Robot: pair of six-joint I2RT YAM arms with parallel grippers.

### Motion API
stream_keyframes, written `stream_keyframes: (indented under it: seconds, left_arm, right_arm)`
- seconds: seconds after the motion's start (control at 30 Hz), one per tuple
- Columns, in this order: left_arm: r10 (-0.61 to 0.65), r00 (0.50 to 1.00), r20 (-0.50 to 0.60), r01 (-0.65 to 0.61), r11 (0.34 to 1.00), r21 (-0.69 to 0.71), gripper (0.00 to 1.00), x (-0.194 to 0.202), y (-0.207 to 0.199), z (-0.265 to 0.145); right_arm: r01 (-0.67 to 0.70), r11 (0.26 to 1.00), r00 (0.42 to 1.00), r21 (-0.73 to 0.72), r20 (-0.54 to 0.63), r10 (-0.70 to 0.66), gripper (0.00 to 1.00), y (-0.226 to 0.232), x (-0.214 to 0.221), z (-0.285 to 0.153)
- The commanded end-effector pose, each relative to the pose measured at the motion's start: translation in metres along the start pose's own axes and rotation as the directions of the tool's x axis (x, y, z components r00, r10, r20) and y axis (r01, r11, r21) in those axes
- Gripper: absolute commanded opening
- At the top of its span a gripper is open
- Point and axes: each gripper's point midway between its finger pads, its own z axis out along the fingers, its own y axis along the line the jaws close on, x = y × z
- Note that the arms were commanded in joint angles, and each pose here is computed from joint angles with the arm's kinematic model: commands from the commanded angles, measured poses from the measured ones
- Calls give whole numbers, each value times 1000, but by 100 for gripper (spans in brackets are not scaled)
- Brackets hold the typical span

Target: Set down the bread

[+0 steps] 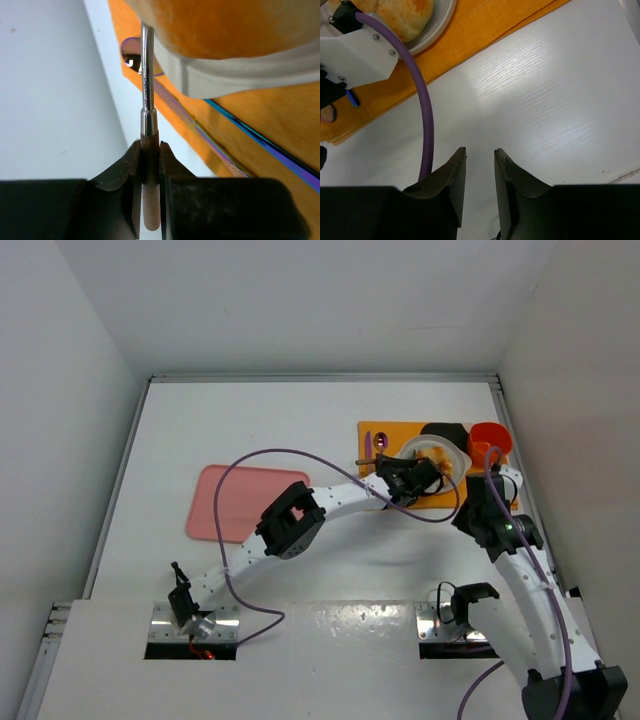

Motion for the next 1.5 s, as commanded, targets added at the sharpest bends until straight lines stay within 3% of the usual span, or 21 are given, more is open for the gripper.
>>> stream_keyframes:
  seconds: [0.0,0.2,0.43,0.53,0.57,0.67,0.7,0.77,0.8,0.87,0.9,1.0,1.03,1.1,1.13,1.33,1.47]
  left_arm:
    - [-68,998,-19,62,976,-208,0,0,59,-11]
    - [-128,990,-60,98,928,-359,0,19,108,-2]
    - [-220,975,-41,184,893,-412,0,37,154,-10]
    - [-266,962,-61,222,893,-392,0,62,160,-8]
    - [-314,948,-44,273,878,-394,0,73,180,-19]
    - [-435,898,-58,408,876,-257,0,122,186,-16]
    - [-499,857,-125,471,859,-202,0,161,181,-12]
    - [-574,808,-130,564,819,-107,0,201,189,-30]
    - [-608,763,-221,619,785,-20,0,243,162,-22]
    - [-694,677,-244,718,696,12,0,291,169,-50]
    - [-716,601,-354,780,622,68,0,338,137,-49]
    - [-763,474,-440,857,514,32,0,409,113,-81]
    - [-748,405,-526,883,468,14,0,451,74,-86]
    - [-770,332,-545,909,415,-32,0,486,54,-107]
    - [-753,256,-606,935,351,-42,0,514,17,-117]
    - [-692,16,-722,980,154,-127,0,577,-88,-151]
    - [-639,-77,-765,991,38,-131,0,585,-126,-155]
  right_arm:
    - [-8,1000,1000,-13,30,8,29,1,-6,0]
    - [-9,1000,1000,-28,22,10,29,5,-5,0]
    - [-19,999,999,-36,26,20,29,7,-7,0]
    - [-9,999,1000,-37,27,10,29,7,-7,-1]
    - [-8,999,1000,-40,25,9,29,7,-7,-2]
    - [31,996,999,-81,6,-31,29,12,-1,-1]
    - [42,995,999,-92,-3,-43,29,14,1,0]
    - [81,986,996,-147,-35,-87,29,19,13,1]
    - [89,979,995,-182,-31,-96,32,25,15,1]
    - [99,969,992,-226,-51,-113,33,29,26,3]
    - [99,962,992,-256,-45,-114,38,32,30,4]
    - [94,956,989,-277,-80,-120,48,31,46,7]
    - [100,958,986,-271,-101,-131,56,28,54,9]
    - [97,960,983,-262,-127,-134,63,23,65,12]
    - [95,959,983,-266,-128,-132,70,23,66,12]
    - [81,963,979,-256,-159,-125,90,15,83,13]
    - [82,963,976,-257,-176,-130,95,12,90,13]
